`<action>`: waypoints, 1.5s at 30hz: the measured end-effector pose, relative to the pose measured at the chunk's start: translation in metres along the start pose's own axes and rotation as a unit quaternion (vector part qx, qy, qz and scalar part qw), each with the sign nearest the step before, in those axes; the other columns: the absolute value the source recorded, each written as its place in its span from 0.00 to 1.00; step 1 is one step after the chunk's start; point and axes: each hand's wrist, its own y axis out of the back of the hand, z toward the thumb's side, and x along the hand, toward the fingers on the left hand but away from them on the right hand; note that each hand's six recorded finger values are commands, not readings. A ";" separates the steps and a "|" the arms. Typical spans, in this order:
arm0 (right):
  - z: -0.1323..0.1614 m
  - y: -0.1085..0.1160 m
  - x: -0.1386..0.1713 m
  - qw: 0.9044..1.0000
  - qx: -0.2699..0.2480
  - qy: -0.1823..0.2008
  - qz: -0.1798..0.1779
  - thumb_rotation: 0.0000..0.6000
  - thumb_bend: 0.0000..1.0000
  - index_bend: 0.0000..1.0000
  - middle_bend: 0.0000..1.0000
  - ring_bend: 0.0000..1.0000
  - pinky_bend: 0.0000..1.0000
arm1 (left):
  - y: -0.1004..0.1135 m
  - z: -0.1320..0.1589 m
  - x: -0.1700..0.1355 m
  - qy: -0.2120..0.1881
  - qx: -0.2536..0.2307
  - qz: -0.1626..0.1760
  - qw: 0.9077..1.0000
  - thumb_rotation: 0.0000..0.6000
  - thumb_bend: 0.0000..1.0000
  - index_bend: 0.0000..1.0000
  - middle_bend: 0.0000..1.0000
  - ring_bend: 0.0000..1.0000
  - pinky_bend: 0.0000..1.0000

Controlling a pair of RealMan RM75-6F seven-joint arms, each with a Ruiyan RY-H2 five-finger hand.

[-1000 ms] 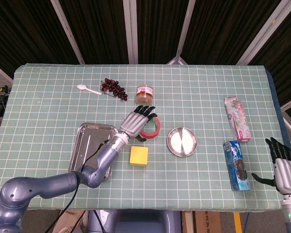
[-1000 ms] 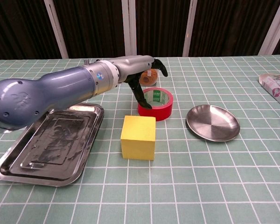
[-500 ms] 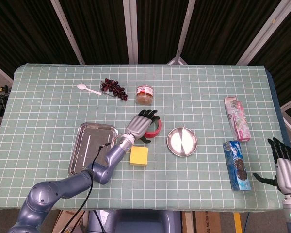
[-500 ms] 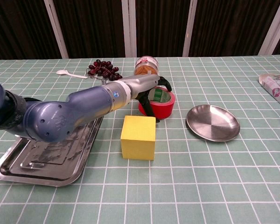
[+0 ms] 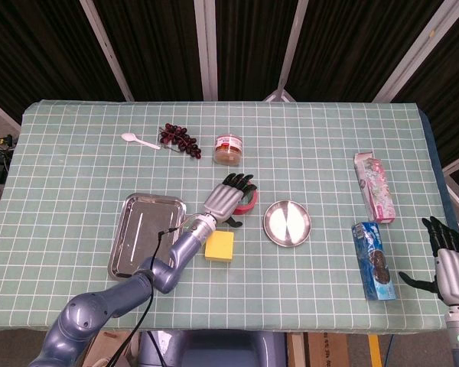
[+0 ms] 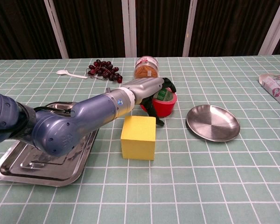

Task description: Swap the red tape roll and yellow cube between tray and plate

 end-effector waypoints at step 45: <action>0.006 -0.009 -0.002 1.000 -0.011 0.009 0.011 1.00 0.00 0.06 0.00 0.00 0.00 | 0.094 -0.120 -0.163 0.033 0.050 0.076 0.995 1.00 0.54 0.36 0.33 0.28 0.47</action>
